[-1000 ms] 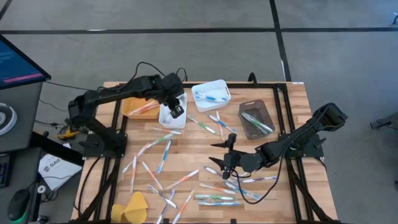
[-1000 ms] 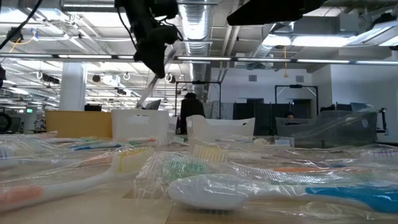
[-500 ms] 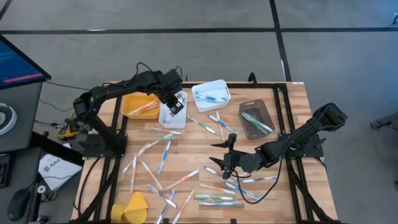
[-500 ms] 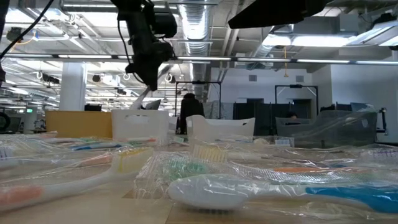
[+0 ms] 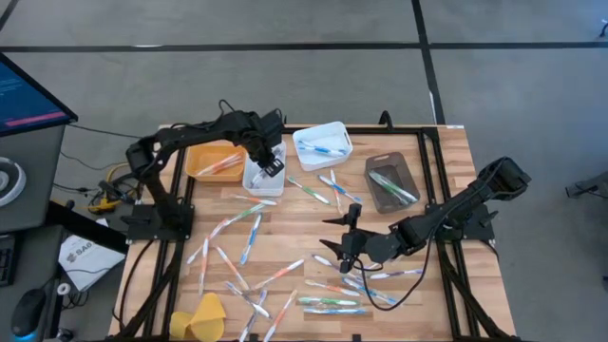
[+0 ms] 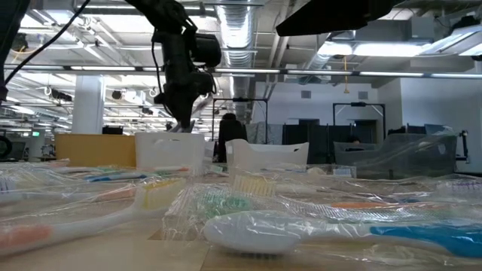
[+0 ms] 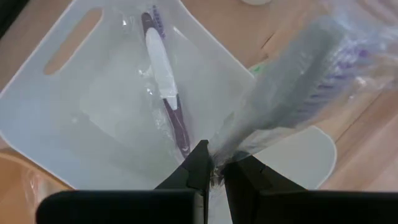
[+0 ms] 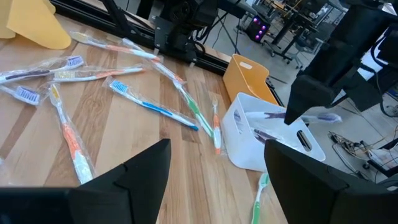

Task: Pick & Place Toothbrushes
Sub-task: Put the purple toothbrush into the left white bin, then put the green toothbrush into the black bin

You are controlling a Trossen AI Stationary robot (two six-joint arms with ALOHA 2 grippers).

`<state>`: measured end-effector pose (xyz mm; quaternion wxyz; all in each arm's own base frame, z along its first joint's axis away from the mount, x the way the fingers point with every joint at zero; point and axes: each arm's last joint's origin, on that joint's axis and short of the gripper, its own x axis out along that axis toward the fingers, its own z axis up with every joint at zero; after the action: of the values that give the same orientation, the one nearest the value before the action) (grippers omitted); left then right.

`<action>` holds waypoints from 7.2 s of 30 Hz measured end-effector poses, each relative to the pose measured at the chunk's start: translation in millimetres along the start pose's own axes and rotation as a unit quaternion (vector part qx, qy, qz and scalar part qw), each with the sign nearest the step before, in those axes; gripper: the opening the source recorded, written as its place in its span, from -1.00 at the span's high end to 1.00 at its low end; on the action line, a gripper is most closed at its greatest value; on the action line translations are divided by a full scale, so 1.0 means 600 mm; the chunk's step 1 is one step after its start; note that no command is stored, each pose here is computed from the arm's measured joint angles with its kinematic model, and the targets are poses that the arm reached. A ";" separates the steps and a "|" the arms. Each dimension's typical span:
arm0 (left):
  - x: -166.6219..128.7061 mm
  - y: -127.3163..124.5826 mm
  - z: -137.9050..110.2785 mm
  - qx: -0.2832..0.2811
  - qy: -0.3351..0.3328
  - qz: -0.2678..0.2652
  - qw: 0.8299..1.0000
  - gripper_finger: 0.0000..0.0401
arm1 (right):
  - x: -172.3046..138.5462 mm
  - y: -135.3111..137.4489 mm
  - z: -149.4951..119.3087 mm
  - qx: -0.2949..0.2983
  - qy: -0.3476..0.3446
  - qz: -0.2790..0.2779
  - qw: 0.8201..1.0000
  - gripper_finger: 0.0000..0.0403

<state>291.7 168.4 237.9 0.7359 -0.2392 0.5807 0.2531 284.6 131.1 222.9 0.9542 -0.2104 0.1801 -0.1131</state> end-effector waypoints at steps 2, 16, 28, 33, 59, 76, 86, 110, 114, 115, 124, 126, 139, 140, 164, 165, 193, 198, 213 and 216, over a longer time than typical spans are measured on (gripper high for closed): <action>0.003 0.003 0.001 -0.003 0.002 0.001 1.000 0.89 | 0.000 0.000 0.000 0.000 0.000 0.000 1.000 -0.26; 0.003 0.014 0.006 0.006 -0.009 0.012 1.000 0.69 | 0.000 0.000 -0.003 -0.003 0.007 0.002 1.000 -0.26; 0.003 0.015 0.007 0.003 -0.012 0.019 1.000 0.43 | 0.000 0.001 -0.003 0.002 0.008 0.002 1.000 -0.26; 0.003 0.018 0.009 0.003 -0.021 0.047 0.999 0.32 | -0.003 0.005 -0.007 0.007 0.017 0.008 1.000 -0.26; -0.114 -0.190 -0.157 0.216 -0.295 -0.130 0.922 0.28 | -0.036 0.052 -0.017 0.077 0.049 0.213 0.973 -0.26; -0.018 -0.199 -0.351 0.283 -0.387 -0.299 0.825 0.28 | -0.049 0.045 0.063 0.110 0.082 0.227 0.964 -0.26; -0.006 -0.189 -0.363 0.272 -0.418 -0.321 0.805 0.28 | -0.017 0.132 0.130 0.019 0.248 0.268 0.931 -0.26; -0.008 -0.198 -0.375 0.286 -0.413 -0.334 0.797 0.28 | 0.076 0.162 0.156 0.035 0.336 0.367 0.867 -0.26; -0.010 -0.202 -0.382 0.294 -0.409 -0.341 0.793 0.28 | 0.076 0.162 0.155 0.028 0.332 0.336 0.881 -0.26; -0.010 -0.203 -0.384 0.295 -0.408 -0.345 0.793 0.28 | 0.076 0.161 0.155 0.023 0.330 0.319 0.888 -0.26; -0.021 -0.219 -0.410 0.301 -0.400 -0.388 0.774 0.28 | 0.111 0.191 0.122 0.038 0.339 0.236 0.910 -0.26; -0.023 -0.223 -0.418 0.309 -0.396 -0.396 0.769 0.28 | 0.121 0.205 0.112 0.055 0.343 0.244 0.905 -0.26; -0.032 -0.237 -0.454 0.341 -0.379 -0.430 0.745 0.28 | 0.144 0.241 0.077 0.057 0.363 0.251 0.896 -0.26; -0.033 -0.237 -0.453 0.340 -0.380 -0.431 0.744 0.28 | 0.143 0.242 0.076 0.055 0.366 0.251 0.895 -0.26; -0.036 -0.238 -0.452 0.326 -0.381 -0.442 0.744 0.28 | 0.167 0.255 0.031 0.012 0.406 0.252 0.878 -0.26; -0.036 -0.238 -0.452 0.326 -0.380 -0.442 0.744 0.28 | 0.168 0.255 0.030 0.013 0.407 0.252 0.878 -0.26; 0.001 -0.216 -0.464 0.291 -0.369 -0.439 0.766 0.28 | 0.173 0.248 0.026 0.009 0.415 0.240 0.878 0.94; 0.004 -0.213 -0.466 0.288 -0.372 -0.440 0.764 0.28 | 0.172 0.246 0.026 0.013 0.418 0.235 0.877 0.98; 0.012 -0.205 -0.469 0.280 -0.383 -0.447 0.758 0.28 | 0.136 0.212 0.112 0.021 0.428 0.169 0.888 1.00; 0.011 -0.206 -0.469 0.279 -0.385 -0.448 0.757 0.28 | 0.112 0.196 0.138 -0.014 0.426 0.123 0.896 1.00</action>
<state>167.0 -106.0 179.4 0.9609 -0.1386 0.1193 -0.2081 394.4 245.5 221.1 0.7894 -0.1311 0.5955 -0.0711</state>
